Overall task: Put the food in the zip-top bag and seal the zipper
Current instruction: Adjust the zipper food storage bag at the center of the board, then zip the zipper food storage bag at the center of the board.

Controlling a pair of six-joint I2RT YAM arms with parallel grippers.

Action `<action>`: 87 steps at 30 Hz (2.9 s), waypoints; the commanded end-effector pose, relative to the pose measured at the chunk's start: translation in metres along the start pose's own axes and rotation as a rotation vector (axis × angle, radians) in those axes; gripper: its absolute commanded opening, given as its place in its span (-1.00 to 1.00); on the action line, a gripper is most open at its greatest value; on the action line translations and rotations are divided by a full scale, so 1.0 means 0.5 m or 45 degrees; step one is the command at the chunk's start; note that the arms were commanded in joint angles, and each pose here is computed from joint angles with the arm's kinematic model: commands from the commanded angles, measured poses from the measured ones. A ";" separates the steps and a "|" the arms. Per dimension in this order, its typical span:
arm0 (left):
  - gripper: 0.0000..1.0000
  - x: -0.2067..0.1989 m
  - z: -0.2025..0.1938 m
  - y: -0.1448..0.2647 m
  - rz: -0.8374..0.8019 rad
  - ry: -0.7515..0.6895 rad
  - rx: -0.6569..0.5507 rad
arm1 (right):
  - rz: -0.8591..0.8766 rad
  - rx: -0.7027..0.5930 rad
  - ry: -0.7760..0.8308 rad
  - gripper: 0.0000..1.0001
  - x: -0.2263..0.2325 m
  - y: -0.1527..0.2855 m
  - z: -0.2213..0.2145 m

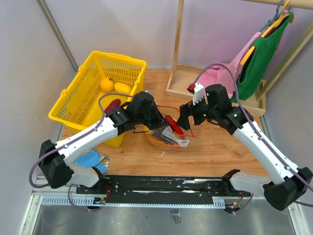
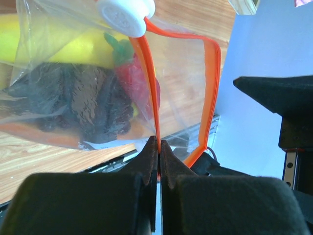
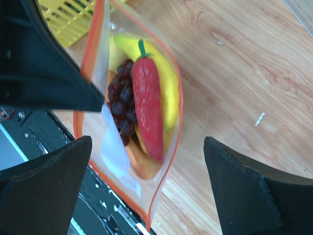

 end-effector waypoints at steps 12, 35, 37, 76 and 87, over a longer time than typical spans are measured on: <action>-0.99 -0.013 0.017 0.028 -0.065 0.012 -0.073 | 0.161 0.012 0.259 0.96 0.064 0.027 -0.097; -0.99 -0.009 0.006 0.039 -0.100 0.024 -0.054 | 0.122 0.048 0.337 0.87 0.051 -0.055 -0.108; -0.99 -0.010 0.005 0.041 -0.107 0.020 -0.053 | 0.138 0.047 0.351 0.74 0.053 -0.059 -0.106; 0.44 0.020 0.094 0.154 -0.298 -0.846 -0.349 | -0.225 0.175 0.885 -0.99 -0.049 0.045 -0.093; 0.57 0.079 0.075 0.110 -0.485 -1.326 -0.379 | -0.244 0.223 0.913 -0.99 -0.063 0.048 -0.101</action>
Point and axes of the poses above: each gripper's point midway between its finger pads, its own y axis back along the fingers, its own x axis along the line the jaws close on, z = x × y, the point moved 3 cm from there along y, back along the fingers, and after that the axes turned 1 degree about -y, right-handed, at the moved point
